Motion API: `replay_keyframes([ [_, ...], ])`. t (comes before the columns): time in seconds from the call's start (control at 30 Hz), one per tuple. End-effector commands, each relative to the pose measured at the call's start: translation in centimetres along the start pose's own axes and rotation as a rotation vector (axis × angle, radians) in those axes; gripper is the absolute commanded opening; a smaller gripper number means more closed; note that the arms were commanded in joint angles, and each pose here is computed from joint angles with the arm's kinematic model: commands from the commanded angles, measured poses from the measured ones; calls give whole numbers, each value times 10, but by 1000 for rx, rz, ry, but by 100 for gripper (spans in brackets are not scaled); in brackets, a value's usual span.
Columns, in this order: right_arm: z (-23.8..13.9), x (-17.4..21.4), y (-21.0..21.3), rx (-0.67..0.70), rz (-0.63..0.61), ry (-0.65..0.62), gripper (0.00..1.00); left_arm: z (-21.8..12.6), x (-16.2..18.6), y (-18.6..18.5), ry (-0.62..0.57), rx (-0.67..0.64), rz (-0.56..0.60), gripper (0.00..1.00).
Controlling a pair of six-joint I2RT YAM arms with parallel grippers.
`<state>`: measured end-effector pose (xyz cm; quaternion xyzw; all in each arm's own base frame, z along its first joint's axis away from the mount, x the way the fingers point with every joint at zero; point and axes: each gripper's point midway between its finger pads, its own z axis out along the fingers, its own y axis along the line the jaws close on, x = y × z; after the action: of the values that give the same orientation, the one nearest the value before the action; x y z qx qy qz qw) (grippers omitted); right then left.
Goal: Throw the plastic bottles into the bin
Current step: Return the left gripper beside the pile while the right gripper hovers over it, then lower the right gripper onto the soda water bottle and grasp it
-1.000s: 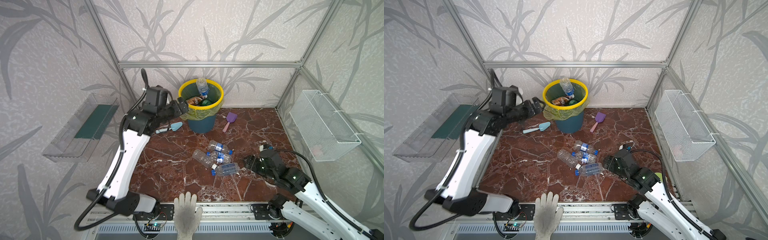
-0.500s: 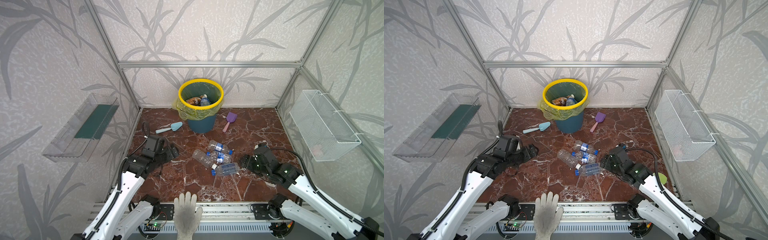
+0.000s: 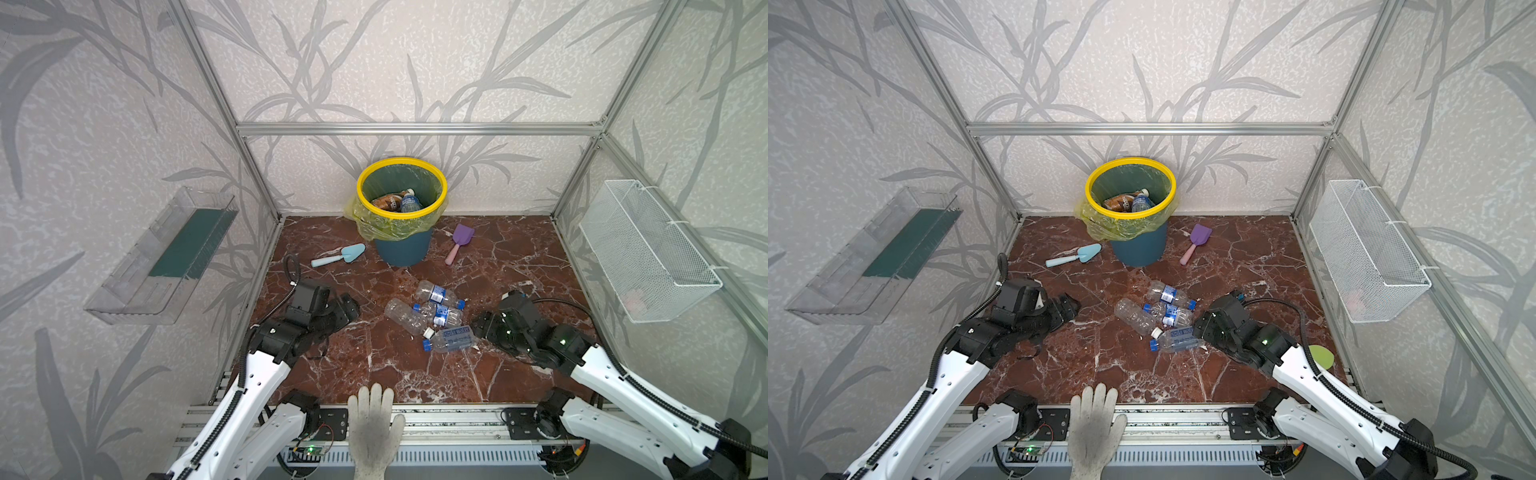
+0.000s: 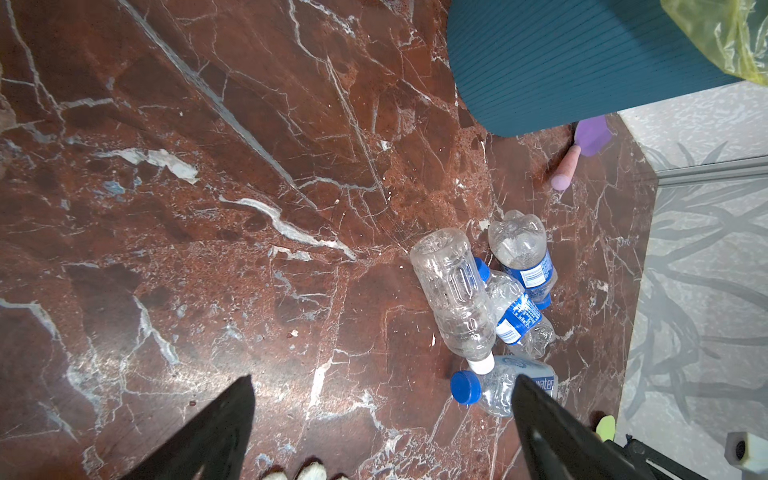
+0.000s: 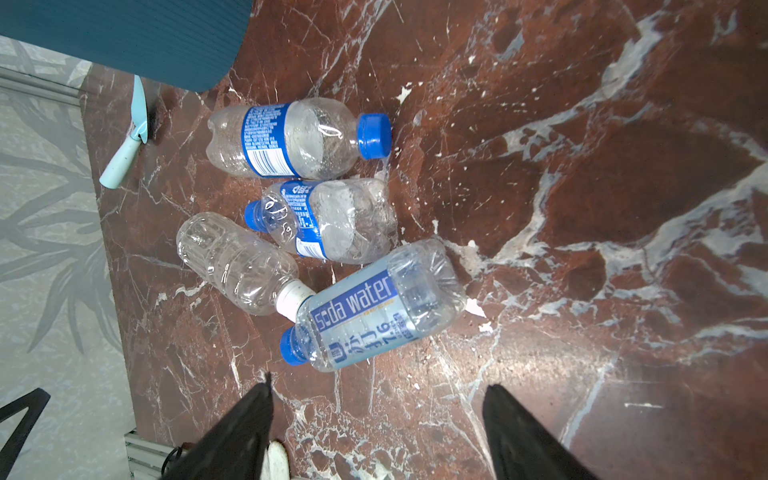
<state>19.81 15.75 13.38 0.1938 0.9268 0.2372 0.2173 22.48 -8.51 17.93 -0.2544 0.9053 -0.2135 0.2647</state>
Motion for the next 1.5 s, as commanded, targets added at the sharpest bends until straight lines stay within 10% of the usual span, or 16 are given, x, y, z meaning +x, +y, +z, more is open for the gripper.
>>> replay_keyframes([
  [0.0, 5, 6, -7, 43, 49, 5, 80, 4, 0, 1, -1, -2, -18, 96],
  [1.47, 63, 21, 11, 252, 298, 47, 90, 5, 2, 14, -15, -43, -1, 96],
])
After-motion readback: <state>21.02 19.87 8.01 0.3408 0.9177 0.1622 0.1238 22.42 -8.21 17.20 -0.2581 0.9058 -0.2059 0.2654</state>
